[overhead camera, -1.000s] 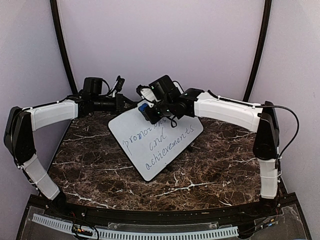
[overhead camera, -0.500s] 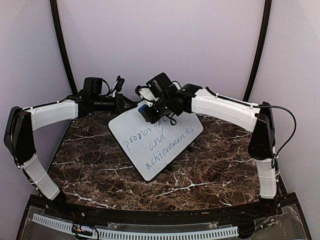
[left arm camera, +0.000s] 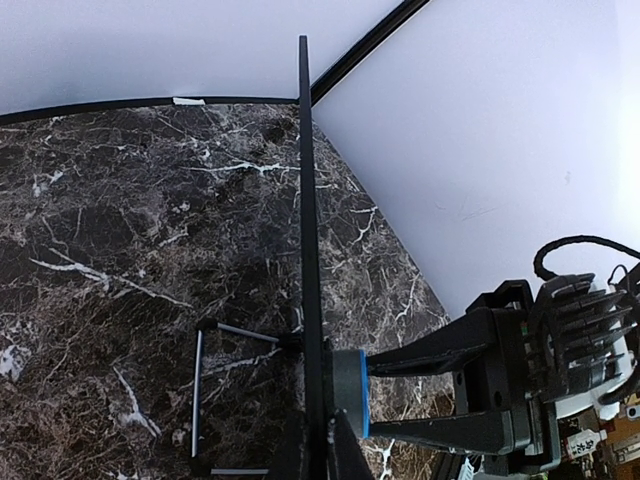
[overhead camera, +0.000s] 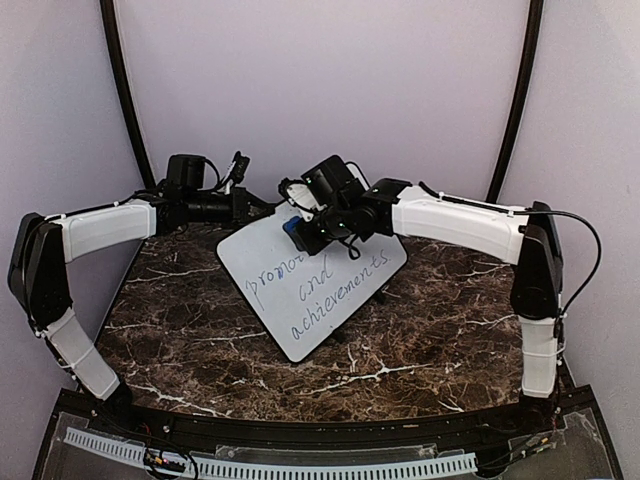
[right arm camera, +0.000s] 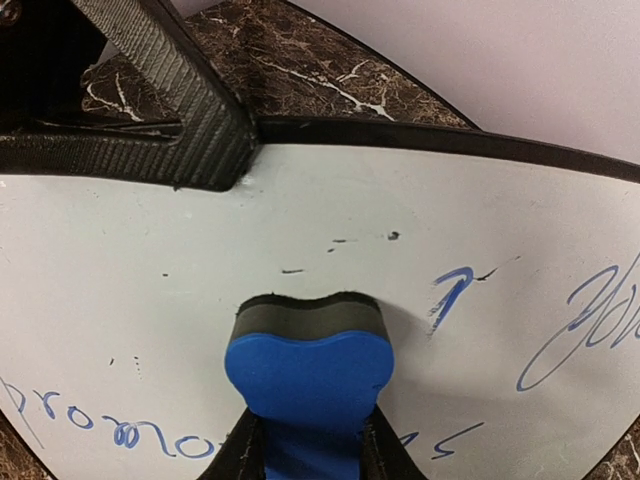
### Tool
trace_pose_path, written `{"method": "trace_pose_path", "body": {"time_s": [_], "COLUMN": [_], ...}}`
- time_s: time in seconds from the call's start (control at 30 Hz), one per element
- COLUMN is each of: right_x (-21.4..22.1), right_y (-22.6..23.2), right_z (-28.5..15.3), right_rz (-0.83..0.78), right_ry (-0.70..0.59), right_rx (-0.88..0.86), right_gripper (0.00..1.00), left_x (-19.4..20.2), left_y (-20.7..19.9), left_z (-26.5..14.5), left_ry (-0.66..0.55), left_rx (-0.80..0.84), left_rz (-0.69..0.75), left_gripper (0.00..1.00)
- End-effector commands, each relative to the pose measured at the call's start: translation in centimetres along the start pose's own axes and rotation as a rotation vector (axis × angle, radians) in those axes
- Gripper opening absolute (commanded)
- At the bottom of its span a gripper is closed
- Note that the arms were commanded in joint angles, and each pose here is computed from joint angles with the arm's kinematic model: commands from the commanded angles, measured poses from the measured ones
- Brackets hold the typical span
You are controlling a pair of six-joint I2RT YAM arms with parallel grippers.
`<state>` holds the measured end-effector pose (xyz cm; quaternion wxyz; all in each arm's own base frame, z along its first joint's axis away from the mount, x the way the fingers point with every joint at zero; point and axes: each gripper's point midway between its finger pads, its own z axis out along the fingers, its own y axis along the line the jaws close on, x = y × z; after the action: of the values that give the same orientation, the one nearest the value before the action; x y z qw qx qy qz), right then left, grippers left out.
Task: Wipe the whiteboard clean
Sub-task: Erase the whiteboard at the center of the board.
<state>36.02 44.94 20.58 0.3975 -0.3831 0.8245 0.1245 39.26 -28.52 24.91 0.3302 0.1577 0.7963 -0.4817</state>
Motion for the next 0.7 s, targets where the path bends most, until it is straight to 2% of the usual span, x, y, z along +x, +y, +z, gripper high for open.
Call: {"method": "trace_pose_path", "body": {"time_s": [0.0,0.33,0.47,0.67], "right_x": [1.4,-2.2,-0.9,0.6], "right_y": [-0.3,-0.9,-1.9,-6.7], "right_z": [1.3,2.2,2.4,2.0], "right_rz": [0.007,-0.005,0.018,0.120], "right_ry": [0.053,0.011,0.036,0.055], "right_rx": [-0.002,0.008,0.026,0.120], "right_gripper": [0.27,0.27,0.27,0.27], "left_x": [-0.3,-0.2,-0.2,-0.2], "left_y": [-6.3,-6.1,-6.1,-6.2], "left_z": [-0.3,-0.2,-0.2,-0.2], "left_ry": [0.013,0.015,0.016,0.015], "left_rx": [0.212,0.204,0.207,0.211], "left_rz": [0.132,0.131,0.129,0.130], "left_gripper": [0.00,0.00,0.00,0.00]}}
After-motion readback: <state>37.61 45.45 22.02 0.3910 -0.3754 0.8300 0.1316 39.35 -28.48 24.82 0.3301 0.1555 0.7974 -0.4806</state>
